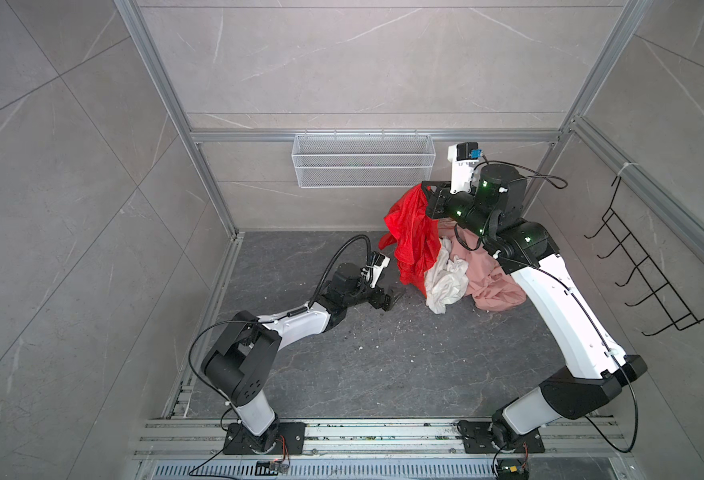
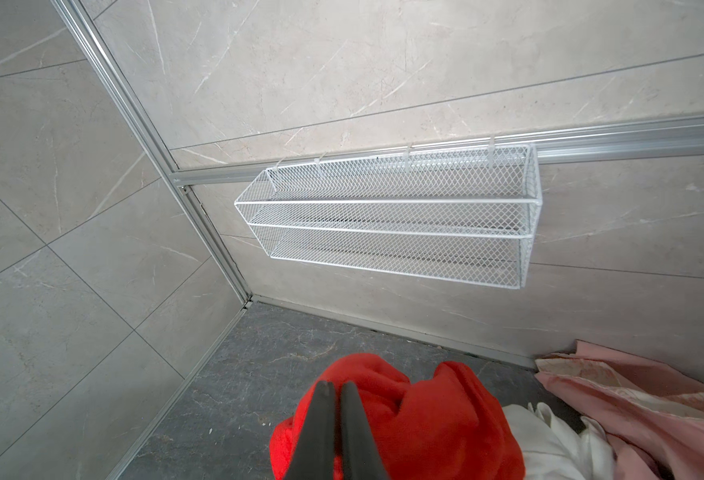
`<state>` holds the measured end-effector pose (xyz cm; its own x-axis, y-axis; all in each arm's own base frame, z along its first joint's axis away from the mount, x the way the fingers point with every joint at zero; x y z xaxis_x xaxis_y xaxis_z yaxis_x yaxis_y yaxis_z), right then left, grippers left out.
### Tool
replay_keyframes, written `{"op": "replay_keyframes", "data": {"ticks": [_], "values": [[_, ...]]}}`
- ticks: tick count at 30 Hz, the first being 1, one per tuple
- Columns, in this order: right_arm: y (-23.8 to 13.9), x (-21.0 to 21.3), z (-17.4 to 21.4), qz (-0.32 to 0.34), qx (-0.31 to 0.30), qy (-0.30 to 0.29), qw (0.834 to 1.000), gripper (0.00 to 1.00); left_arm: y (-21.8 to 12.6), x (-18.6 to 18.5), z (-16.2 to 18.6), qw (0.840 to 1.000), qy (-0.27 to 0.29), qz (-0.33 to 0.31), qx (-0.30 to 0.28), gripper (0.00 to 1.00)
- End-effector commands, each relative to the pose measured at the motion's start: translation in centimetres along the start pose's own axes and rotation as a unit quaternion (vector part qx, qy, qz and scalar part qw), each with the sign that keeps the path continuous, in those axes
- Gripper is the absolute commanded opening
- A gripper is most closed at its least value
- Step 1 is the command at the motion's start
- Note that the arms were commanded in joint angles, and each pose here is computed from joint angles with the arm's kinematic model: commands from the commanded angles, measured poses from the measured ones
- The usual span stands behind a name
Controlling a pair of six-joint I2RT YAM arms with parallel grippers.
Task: Pick out a specific cloth from the pile
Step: 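Move the left gripper under the hanging red cloth and grasp its lower edge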
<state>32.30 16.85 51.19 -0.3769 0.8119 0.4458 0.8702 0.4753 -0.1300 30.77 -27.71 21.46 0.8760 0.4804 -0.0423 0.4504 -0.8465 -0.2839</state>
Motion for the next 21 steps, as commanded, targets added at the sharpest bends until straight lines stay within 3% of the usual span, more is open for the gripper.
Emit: {"op": "replay_keyframes", "data": {"ticks": [1,15,21], "values": [[-0.9,1.0,-1.3,-0.019,-0.029,0.005,0.999,0.00,0.7,0.7,-2.8,0.996,0.009,-0.013,-0.086,0.92],[-0.8,0.8,-0.8,-0.014,-0.027,0.006,1.000,0.00,3.1,1.1,-2.7,0.992,-0.014,0.031,-0.121,0.67],[-0.9,0.8,-0.8,-0.014,-0.027,0.006,1.000,0.00,3.4,1.1,-3.1,0.992,-0.012,0.048,-0.117,0.44]]}}
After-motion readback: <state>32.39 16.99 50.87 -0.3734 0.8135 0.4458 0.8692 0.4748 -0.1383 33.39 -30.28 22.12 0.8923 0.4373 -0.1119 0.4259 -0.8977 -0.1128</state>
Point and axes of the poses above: each gripper's point midway between its finger pads, its own y axis out along the fingers, its own x axis along the line the jaws close on, z = x × y, the point moved 10 cm from there along -y, back along the fingers, and after that the axes turned 13 degrees about y, right-handed, at the moved point
